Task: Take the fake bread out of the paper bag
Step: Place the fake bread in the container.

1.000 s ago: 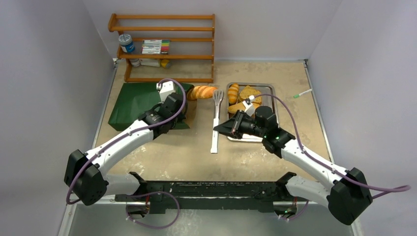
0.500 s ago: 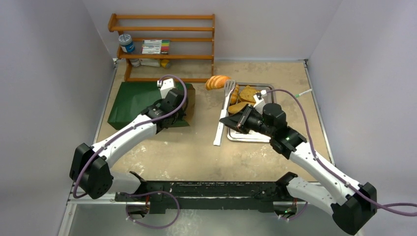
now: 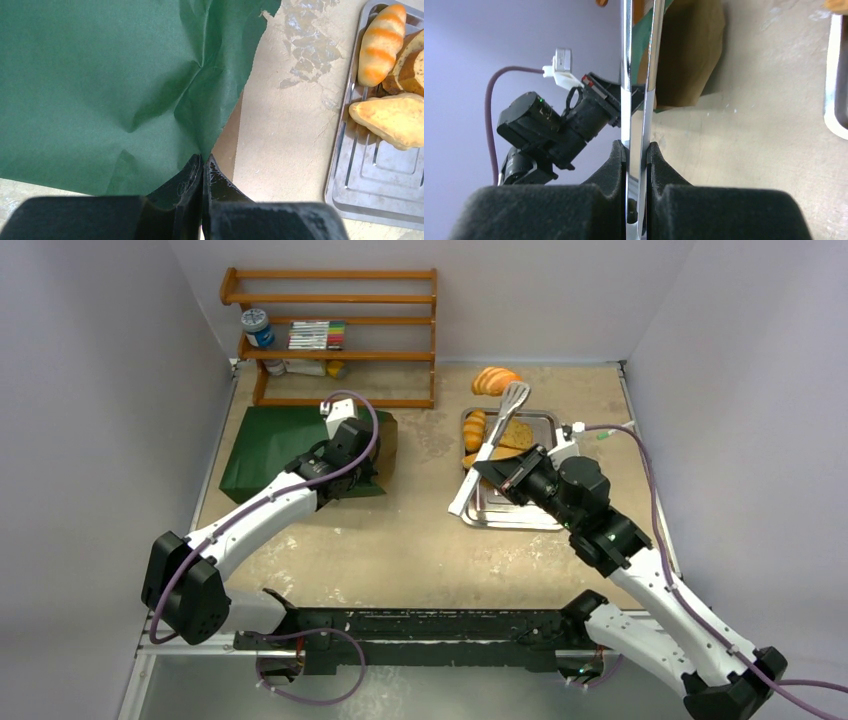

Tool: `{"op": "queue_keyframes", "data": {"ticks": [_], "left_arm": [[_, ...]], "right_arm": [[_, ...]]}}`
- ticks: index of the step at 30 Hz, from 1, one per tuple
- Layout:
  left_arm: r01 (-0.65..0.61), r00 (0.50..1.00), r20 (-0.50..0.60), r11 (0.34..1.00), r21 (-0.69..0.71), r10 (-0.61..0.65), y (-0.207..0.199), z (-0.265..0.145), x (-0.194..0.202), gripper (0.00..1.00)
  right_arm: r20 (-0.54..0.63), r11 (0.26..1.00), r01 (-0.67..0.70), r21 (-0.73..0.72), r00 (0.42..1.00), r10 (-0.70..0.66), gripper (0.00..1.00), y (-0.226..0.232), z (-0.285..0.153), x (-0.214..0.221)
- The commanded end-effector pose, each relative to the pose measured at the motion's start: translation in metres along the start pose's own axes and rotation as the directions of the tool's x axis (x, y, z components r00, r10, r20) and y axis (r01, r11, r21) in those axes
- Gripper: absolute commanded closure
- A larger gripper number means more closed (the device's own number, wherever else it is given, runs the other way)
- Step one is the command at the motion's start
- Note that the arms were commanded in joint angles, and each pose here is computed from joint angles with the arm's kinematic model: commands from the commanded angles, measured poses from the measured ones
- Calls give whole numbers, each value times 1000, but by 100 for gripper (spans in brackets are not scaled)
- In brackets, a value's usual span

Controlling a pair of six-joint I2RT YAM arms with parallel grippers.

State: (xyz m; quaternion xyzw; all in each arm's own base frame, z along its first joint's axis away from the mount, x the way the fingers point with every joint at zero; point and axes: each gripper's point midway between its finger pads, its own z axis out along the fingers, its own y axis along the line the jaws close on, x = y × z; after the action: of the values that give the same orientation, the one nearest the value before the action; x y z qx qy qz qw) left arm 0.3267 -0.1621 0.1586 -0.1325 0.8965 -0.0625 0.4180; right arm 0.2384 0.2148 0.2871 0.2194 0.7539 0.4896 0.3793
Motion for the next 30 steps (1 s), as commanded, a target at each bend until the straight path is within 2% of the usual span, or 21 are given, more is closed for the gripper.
{"op": "queue_keyframes", "data": {"ticks": [1, 12, 30], "left_arm": [[-9, 999, 32, 998, 59, 8, -9, -11, -16, 100], [-61, 998, 8, 994, 87, 61, -8, -18, -11, 100], [-118, 993, 7, 985, 128, 118, -3, -34, -10, 100]], "right_arm": [[227, 996, 25, -91, 974, -3, 100, 44, -23, -52], [391, 995, -70, -70, 916, 92, 100, 21, -29, -77], [508, 979, -190, -70, 838, 198, 100, -30, -14, -84]]}}
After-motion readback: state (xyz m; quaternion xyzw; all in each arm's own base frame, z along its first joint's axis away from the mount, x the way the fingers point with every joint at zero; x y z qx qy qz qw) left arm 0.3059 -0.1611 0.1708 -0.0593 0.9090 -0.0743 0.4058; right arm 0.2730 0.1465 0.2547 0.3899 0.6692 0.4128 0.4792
